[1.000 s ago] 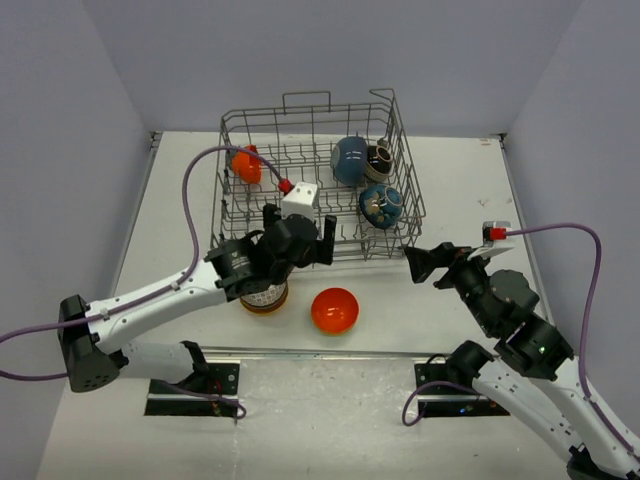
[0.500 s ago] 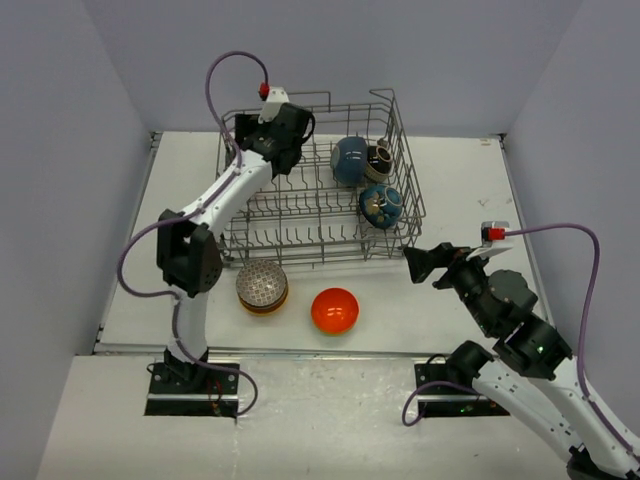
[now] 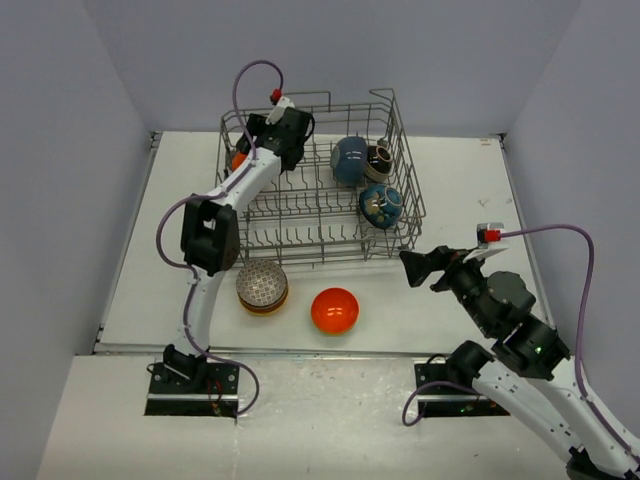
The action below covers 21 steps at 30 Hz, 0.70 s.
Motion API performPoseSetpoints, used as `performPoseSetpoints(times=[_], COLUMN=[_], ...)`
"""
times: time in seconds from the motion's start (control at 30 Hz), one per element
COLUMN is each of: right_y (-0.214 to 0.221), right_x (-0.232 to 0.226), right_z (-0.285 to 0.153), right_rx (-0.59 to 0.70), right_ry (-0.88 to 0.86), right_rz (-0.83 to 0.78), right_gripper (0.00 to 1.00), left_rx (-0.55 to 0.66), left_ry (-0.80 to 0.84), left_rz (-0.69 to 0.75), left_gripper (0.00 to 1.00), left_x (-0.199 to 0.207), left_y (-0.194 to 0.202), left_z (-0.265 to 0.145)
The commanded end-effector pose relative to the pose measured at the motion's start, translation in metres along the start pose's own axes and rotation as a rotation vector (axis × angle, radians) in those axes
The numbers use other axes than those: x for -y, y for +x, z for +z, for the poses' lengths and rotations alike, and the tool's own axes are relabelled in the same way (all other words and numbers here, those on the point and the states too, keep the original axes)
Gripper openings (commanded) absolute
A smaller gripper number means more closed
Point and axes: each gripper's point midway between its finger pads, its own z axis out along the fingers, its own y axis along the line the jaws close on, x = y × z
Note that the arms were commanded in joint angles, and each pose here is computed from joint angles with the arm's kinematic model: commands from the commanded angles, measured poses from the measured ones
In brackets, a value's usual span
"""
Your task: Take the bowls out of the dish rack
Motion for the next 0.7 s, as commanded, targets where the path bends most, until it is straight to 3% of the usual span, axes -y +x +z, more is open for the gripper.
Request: performPoseSetpoints(times=[0.0,0.3,0.47,0.67], right_y=[-0.005,-0.004,-0.003,-0.002], right_x=[-0.005,-0.007,-0.006,-0.006], right_z=[0.002,0.003,0.005,0.005], right_rx=[0.022,0.020,0.015,0.014], right_ry=[-0.024,-0.031,-0.028,-0.030], right_rz=[0.000,0.000,-0.003,-0.006], right_gripper=[0.99,0.99,0.99,0.99], left_rx=[0.015,-0.043,-0.043,-0.024], left_ry=[-0.027,-0.081,-0.098,-0.115], left_rz=[-0.017,0.005,0.012,0.072], left_gripper=[0.69,0.58,0.34,0.30], left_x=[0.000,0.003,-0.003,-0.007], left_y=[-0.003,0.027,0.028,0.024], left_z=[0.011,0.029,0.033,0.038])
